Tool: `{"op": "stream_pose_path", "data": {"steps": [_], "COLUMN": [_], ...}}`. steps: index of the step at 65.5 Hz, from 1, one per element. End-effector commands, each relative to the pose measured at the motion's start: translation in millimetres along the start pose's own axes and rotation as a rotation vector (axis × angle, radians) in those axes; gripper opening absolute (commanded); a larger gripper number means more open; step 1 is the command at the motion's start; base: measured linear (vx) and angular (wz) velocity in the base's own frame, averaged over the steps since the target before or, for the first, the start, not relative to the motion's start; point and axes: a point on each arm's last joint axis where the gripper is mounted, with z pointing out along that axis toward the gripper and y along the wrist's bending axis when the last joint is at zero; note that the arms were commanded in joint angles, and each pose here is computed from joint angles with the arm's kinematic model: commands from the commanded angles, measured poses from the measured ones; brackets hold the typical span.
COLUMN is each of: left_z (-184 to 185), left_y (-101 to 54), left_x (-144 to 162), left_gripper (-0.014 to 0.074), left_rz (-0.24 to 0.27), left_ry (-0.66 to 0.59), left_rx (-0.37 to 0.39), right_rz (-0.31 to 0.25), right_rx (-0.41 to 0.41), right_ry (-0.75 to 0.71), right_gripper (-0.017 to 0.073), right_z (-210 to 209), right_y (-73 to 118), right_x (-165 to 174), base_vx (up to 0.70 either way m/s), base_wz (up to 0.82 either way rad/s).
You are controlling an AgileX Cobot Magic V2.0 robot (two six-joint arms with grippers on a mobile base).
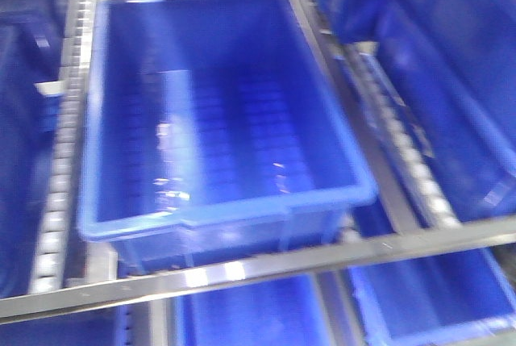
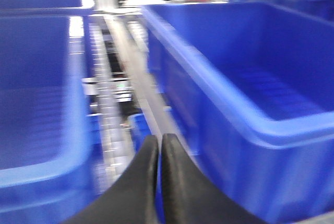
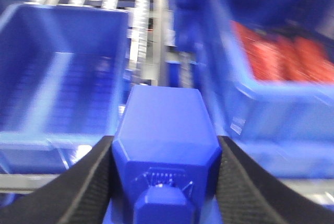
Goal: Pour parts from conveyor to right shelf
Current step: 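Stop facing the empty blue bin on the shelf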
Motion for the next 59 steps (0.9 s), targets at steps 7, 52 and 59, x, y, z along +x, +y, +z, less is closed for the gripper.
{"op": "stream_pose_path", "data": {"steps": [7, 52, 59], "left_z": [0.1, 0.1, 0.1], "left_y": [-0.7, -0.7, -0.7], "left_x": [-14.8, -14.8, -14.8], "left_gripper": [-0.0006, -0.0006, -0.0006], "left_rz": [-0.015, -0.015, -0.015], "left_ry": [-0.084, -0.084, -0.084], "left_rx": [0.01, 0.01, 0.01], "right_rz": [-0.002, -0.002, -0.002], "right_rx": [0.012, 0.012, 0.012], "right_ry": [-0.084, -0.084, -0.084], "right_gripper": [-0.0005, -0.0005, -0.0005], "right_z": [0.3, 0.3, 0.3], "right_y": [-1.5, -1.4, -1.4], "right_x": [-12.2, -12.3, -12.3], "base_vx": [0.13, 0.05, 0.0], "base_wz": [0.49, 0.13, 0.0]}}
